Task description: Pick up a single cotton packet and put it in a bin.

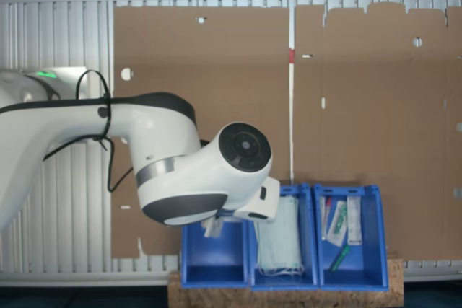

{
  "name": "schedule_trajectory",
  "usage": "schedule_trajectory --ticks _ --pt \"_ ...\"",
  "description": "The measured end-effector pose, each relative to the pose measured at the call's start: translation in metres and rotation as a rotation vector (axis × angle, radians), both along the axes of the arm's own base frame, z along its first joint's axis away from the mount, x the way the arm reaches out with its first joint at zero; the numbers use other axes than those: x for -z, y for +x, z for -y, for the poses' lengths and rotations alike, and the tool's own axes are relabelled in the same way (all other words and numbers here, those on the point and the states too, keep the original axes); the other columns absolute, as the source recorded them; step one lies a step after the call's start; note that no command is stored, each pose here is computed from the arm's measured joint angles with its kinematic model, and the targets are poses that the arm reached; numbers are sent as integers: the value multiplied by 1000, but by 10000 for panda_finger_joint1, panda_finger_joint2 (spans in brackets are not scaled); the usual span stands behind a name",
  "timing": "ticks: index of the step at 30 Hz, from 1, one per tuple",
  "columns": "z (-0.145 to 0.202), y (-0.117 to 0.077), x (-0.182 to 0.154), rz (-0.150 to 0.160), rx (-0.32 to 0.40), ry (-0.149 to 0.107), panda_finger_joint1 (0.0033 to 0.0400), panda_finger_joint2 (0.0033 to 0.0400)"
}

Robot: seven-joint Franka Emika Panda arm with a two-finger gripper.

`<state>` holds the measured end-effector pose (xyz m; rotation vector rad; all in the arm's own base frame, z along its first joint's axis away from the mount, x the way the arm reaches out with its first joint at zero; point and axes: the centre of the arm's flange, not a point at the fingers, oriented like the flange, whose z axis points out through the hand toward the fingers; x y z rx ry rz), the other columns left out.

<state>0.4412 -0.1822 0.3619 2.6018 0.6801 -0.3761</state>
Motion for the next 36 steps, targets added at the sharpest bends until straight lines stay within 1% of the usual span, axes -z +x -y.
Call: schedule_trajectory --ticks 25,29,36 --pt "4 2 -4 7 8 -3 44 44" --pt "5 1 -3 1 12 -4 44 44" --pt "7 -3 -2 -26 25 -11 44 44"
